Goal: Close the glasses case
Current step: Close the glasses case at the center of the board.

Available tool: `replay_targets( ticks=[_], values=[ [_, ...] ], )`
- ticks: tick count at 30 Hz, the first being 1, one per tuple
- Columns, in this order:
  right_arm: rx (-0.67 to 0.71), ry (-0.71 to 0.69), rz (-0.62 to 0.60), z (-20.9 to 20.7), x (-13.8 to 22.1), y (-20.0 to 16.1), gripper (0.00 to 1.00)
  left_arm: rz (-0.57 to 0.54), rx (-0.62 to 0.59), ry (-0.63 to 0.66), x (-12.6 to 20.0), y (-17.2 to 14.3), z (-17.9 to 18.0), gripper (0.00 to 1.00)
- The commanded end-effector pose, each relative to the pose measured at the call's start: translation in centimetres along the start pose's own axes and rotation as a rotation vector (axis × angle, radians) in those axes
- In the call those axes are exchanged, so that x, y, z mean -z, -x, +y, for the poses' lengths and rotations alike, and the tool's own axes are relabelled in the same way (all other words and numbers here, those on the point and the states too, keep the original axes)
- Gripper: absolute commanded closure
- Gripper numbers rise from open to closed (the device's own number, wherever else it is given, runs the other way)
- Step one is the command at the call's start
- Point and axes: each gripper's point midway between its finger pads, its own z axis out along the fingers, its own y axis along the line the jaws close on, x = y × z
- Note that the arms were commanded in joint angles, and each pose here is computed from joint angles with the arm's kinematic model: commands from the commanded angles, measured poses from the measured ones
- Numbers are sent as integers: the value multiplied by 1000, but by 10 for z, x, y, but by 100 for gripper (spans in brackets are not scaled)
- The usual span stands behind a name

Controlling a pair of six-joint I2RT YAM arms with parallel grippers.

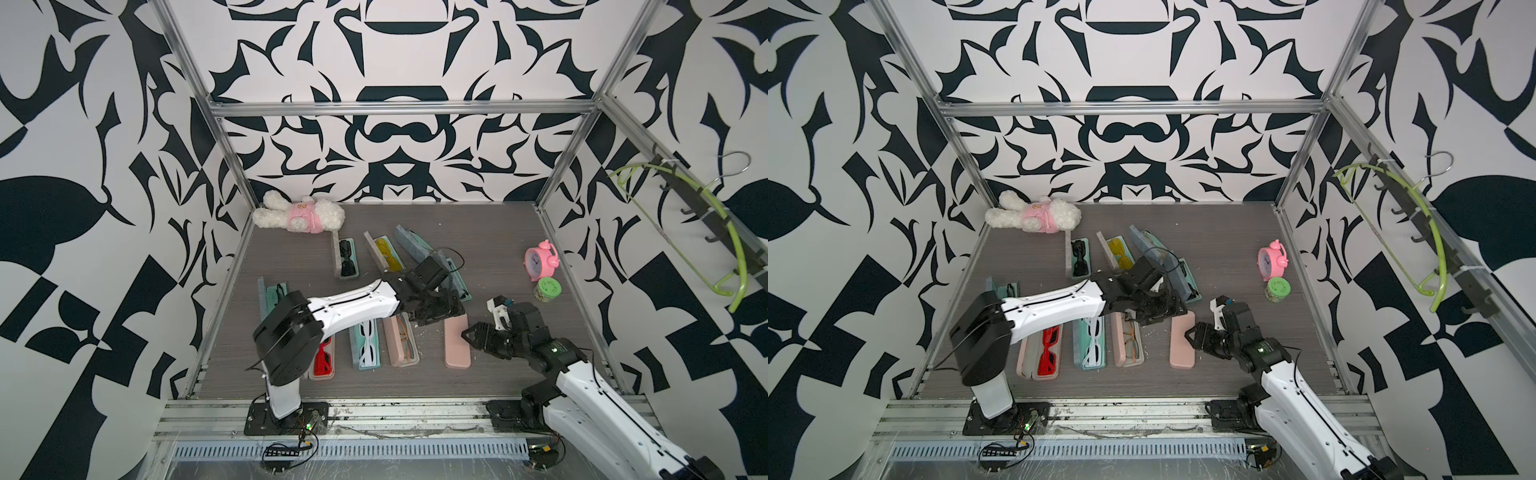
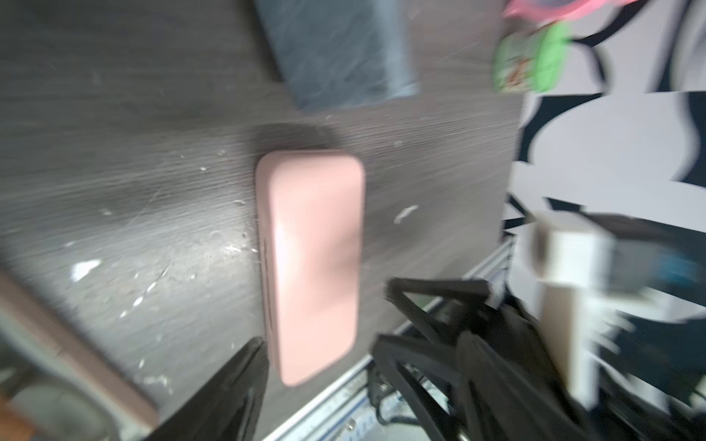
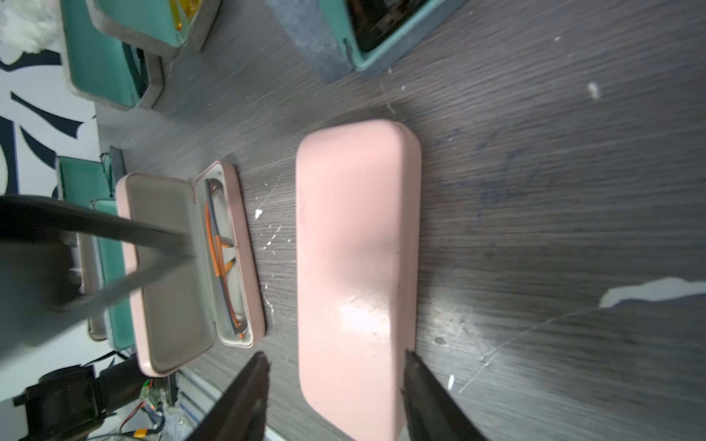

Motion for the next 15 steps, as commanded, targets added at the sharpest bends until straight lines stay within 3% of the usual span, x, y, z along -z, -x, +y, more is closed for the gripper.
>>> replay_targets(
  ticks=[1, 8, 15],
  values=[
    [28, 90, -26, 28, 10, 13, 38, -80, -5, 22, 38, 8, 10, 1],
    [101, 87, 7, 52, -4, 13, 36, -227, -37, 78, 120, 12, 34, 0],
    [243, 9, 92, 93, -47, -2, 36, -278, 5, 100, 157, -4, 70, 3]
  ],
)
